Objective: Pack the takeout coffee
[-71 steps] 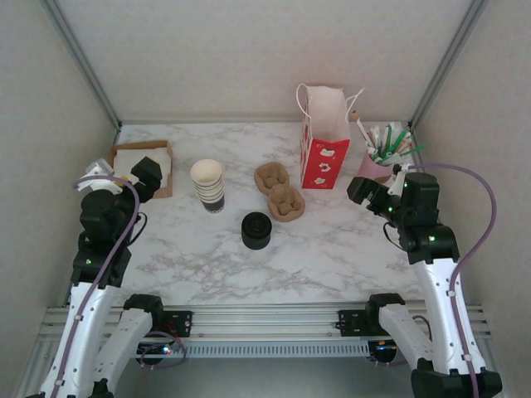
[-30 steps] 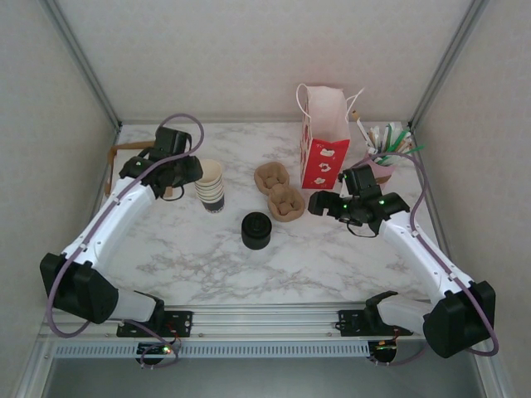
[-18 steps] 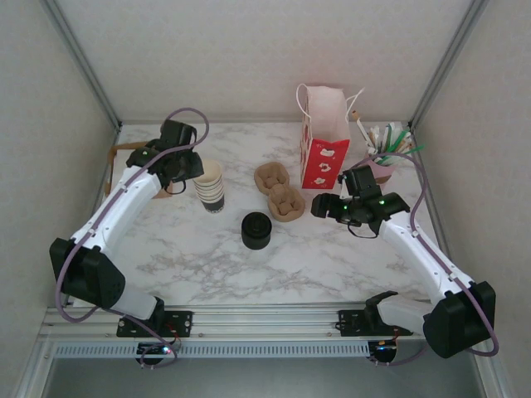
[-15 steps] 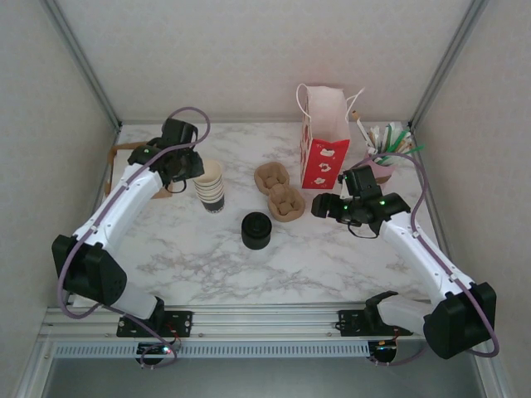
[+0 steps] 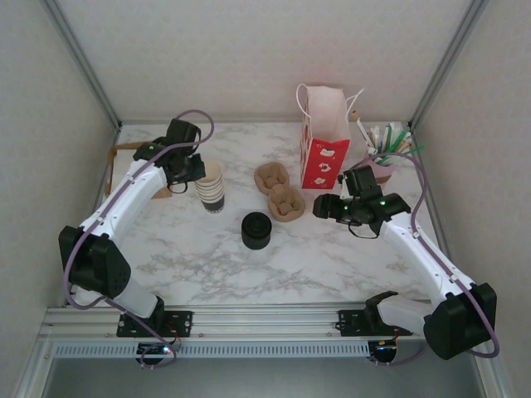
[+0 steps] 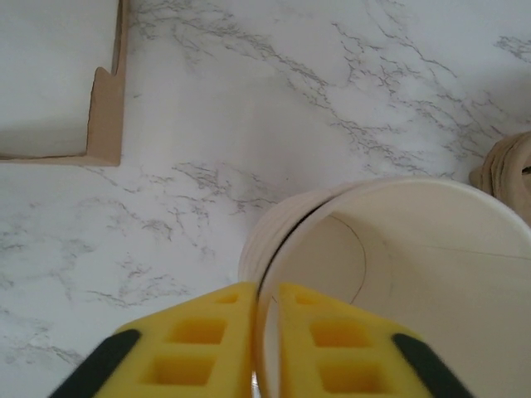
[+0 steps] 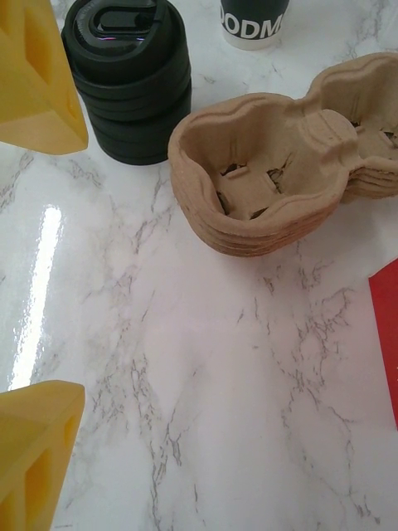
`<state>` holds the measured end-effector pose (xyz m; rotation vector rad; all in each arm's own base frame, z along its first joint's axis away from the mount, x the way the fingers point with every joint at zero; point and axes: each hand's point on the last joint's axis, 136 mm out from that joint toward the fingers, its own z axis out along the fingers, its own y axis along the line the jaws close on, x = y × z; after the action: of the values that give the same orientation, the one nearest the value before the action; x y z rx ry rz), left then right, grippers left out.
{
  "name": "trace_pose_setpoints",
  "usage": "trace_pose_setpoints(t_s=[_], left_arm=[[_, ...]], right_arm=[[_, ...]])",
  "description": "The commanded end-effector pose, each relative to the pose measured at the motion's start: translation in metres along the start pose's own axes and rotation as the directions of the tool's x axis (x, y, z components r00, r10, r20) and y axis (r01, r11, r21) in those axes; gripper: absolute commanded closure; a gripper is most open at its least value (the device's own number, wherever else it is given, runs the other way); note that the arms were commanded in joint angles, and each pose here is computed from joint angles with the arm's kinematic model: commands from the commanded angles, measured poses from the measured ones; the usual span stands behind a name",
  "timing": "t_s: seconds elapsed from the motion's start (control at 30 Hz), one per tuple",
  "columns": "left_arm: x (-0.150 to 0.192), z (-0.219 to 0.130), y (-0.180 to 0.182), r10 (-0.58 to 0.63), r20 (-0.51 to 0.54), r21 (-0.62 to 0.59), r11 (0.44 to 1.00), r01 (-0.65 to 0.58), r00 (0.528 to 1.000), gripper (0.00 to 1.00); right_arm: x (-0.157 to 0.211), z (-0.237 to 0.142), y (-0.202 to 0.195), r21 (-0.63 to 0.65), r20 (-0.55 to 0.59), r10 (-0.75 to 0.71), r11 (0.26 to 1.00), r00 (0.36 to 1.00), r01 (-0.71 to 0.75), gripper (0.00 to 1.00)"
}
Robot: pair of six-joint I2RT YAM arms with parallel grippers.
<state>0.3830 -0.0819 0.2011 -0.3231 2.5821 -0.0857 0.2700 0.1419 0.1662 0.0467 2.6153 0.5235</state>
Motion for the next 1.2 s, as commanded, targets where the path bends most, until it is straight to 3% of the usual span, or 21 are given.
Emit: trace_pose_setpoints(t_s=[0.0, 0.1, 0.8, 1.17], left_arm=[[-0.004, -0.007, 0.004, 0.004, 0.002, -0.012, 1.0, -0.004, 1.0, 0.94], [-0.007, -0.011, 0.006, 0.003, 0.013, -0.02, 1.0, -0.002, 1.0, 1.0], [-0.033, -0.06, 0.007, -0.027, 0.123, 0.029, 0.999, 0.024, 0.992, 1.0], [-0.044, -0.147, -0.033, -0.027, 0.223, 0.27, 0.962, -0.036, 0.974, 1.0]], right_arm=[[0.002, -0.001, 0.002, -0.004, -0.007, -0.019, 1.0, 1.0, 0.019, 0.29], [0.001, 0.0, 0.003, -0.005, -0.009, -0.018, 1.0, 1.0, 0.018, 0.29], [-0.007, -0.011, 0.011, -0.02, -0.007, -0.04, 0.999, 0.999, 0.04, 0.3], [-0.015, -0.02, 0.014, -0.023, 0.038, -0.044, 0.999, 0.998, 0.044, 0.29]])
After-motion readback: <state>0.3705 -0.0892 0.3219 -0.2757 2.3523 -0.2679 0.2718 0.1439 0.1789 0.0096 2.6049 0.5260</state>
